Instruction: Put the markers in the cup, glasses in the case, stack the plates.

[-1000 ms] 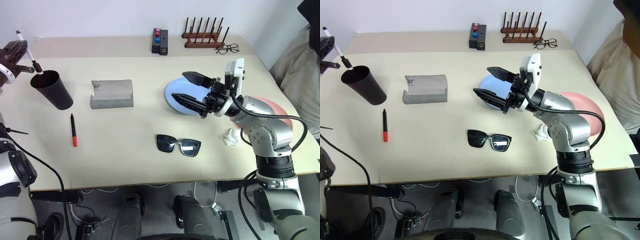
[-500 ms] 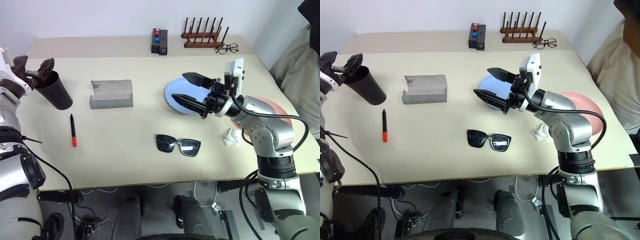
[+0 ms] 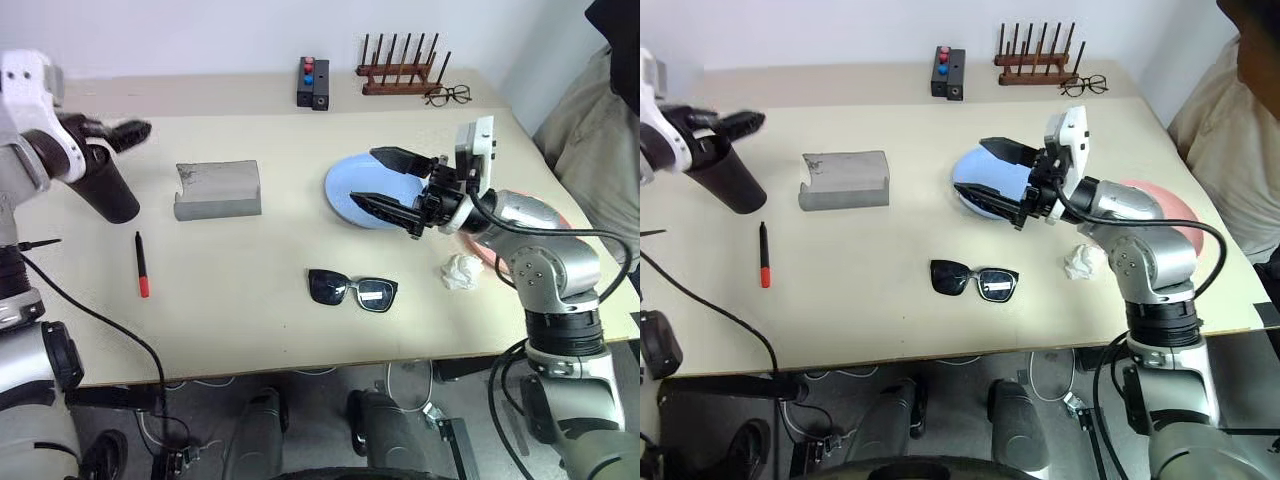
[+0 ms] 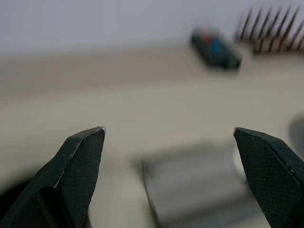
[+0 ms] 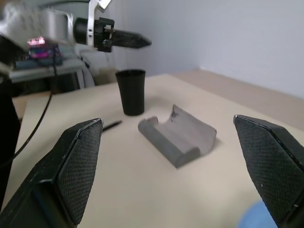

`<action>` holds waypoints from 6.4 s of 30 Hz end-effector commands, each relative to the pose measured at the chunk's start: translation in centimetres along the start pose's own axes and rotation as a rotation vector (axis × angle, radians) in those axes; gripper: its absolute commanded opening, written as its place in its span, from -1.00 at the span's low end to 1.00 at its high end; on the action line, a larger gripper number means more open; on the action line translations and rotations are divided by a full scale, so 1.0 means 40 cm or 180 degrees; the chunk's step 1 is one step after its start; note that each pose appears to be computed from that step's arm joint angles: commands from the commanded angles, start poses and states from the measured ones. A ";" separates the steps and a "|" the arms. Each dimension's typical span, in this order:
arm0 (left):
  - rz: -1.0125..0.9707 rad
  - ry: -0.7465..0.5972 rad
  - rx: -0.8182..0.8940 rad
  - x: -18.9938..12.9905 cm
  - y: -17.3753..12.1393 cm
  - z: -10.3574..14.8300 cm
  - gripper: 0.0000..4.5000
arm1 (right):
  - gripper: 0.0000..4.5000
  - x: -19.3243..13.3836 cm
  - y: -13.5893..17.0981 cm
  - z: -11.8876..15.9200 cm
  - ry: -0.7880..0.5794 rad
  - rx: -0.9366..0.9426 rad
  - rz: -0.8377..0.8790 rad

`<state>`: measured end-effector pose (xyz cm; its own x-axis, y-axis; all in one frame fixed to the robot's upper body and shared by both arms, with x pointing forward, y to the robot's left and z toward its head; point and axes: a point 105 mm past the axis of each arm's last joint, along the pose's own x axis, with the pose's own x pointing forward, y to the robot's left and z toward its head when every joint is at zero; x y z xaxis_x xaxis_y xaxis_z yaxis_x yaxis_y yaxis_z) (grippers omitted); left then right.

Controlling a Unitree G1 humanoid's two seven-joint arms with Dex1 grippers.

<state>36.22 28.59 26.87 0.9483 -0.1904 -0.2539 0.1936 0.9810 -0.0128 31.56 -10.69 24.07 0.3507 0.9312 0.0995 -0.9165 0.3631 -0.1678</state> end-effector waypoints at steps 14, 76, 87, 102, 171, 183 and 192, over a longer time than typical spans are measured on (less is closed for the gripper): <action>0.0902 0.1219 -0.0764 -0.022 0.051 -0.217 0.99 | 1.00 -0.005 0.002 -0.001 0.0041 -0.0027 0.0207; 0.0295 0.1693 -0.0396 -0.016 -0.010 -0.259 -0.97 | 1.00 -0.033 0.013 -0.020 0.0072 0.0055 0.0027; -0.0046 -0.0104 0.0076 -0.005 -0.063 -0.047 -0.97 | 1.00 -0.012 0.003 -0.001 -0.0127 0.0203 0.0146; 0.0518 -0.2258 0.0940 -0.061 0.096 0.205 -0.97 | 1.00 -0.019 -0.019 0.021 -0.0259 0.0134 -0.0056; -0.1921 0.0545 0.1809 0.262 -0.179 -0.209 0.97 | 1.00 -0.165 -0.031 -0.034 0.0216 -0.0112 -0.0787; -0.1982 0.0869 0.1714 0.262 -0.176 -0.281 0.16 | 1.00 -0.147 -0.032 -0.029 0.0201 -0.0126 -0.0757; -0.2237 0.0724 0.1675 0.246 -0.191 -0.254 -0.99 | 1.00 -0.131 -0.040 -0.028 0.0187 -0.0143 -0.0710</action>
<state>41.50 19.87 13.49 0.5103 -0.6389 -0.5756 0.8427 0.5051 0.1865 31.46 -16.18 21.56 0.5653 0.8234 0.0505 -0.8100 0.5656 -0.1548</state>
